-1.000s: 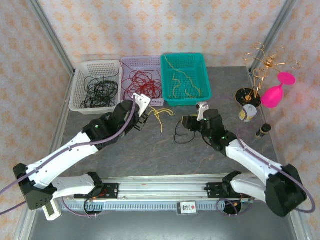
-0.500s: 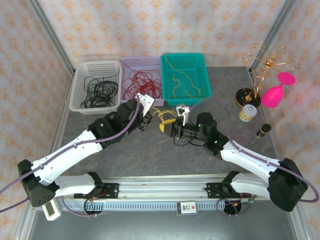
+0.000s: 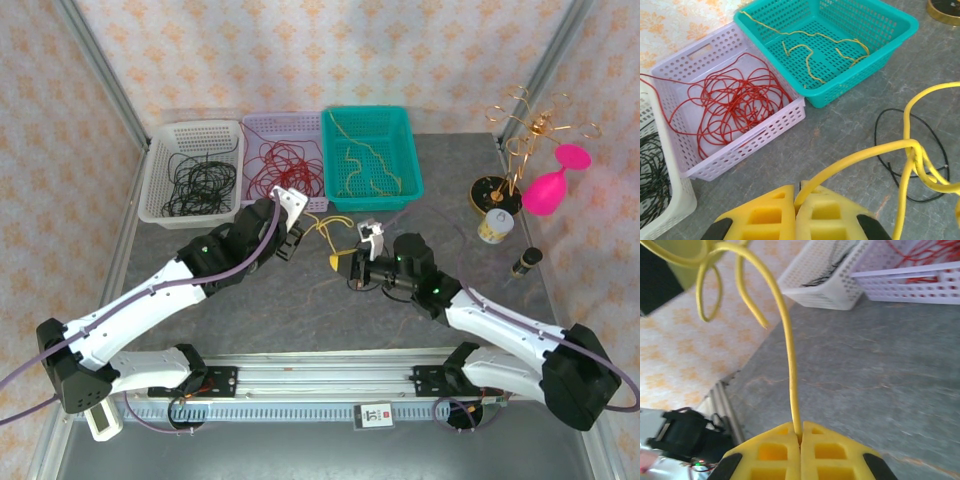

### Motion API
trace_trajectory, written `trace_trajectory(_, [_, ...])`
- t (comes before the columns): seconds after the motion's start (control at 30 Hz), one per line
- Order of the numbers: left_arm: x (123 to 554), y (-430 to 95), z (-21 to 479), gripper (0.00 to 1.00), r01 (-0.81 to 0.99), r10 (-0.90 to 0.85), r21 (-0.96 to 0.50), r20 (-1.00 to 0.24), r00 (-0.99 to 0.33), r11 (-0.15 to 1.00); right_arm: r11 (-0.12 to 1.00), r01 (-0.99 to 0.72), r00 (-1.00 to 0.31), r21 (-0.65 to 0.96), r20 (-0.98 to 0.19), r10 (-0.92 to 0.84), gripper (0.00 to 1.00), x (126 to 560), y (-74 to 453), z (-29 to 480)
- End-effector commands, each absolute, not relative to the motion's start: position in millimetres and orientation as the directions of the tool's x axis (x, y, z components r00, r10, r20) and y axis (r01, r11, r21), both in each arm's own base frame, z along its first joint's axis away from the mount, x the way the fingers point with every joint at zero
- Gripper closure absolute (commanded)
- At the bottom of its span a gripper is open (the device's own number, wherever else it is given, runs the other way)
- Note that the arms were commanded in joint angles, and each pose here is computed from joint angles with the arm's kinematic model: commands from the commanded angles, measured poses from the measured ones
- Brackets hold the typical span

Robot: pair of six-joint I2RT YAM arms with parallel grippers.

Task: Untangle the cables

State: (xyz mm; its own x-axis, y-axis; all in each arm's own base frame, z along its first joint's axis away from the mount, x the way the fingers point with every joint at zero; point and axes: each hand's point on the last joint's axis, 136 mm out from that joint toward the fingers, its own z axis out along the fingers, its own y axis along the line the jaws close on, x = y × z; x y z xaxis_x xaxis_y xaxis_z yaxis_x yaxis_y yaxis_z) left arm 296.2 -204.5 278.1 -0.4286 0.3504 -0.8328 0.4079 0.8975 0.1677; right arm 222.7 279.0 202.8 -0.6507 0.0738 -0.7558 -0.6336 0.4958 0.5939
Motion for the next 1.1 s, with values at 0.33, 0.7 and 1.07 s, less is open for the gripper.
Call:
trace_trajectory(0.33, [327, -129, 280, 1.00, 0.116, 0.149, 0.106, -0.873, -0.464, 0.988, 0.826, -0.421, -0.575, 0.373, -0.815, 0.075, 1.00, 247, 203, 204])
trace_trajectory(0.7, [329, -161, 285, 1.00, 0.296, 0.142, 0.009, -0.892, -0.429, 0.955, 0.741, -0.514, -0.571, 0.433, -0.817, 0.081, 0.59, 242, 224, 235])
trace_trajectory(1.07, [296, -197, 261, 1.00, 0.543, 0.287, 0.007, -0.854, -0.434, 0.839, 0.597, -0.410, -0.658, 0.689, -0.677, 0.330, 0.43, 284, 241, 305])
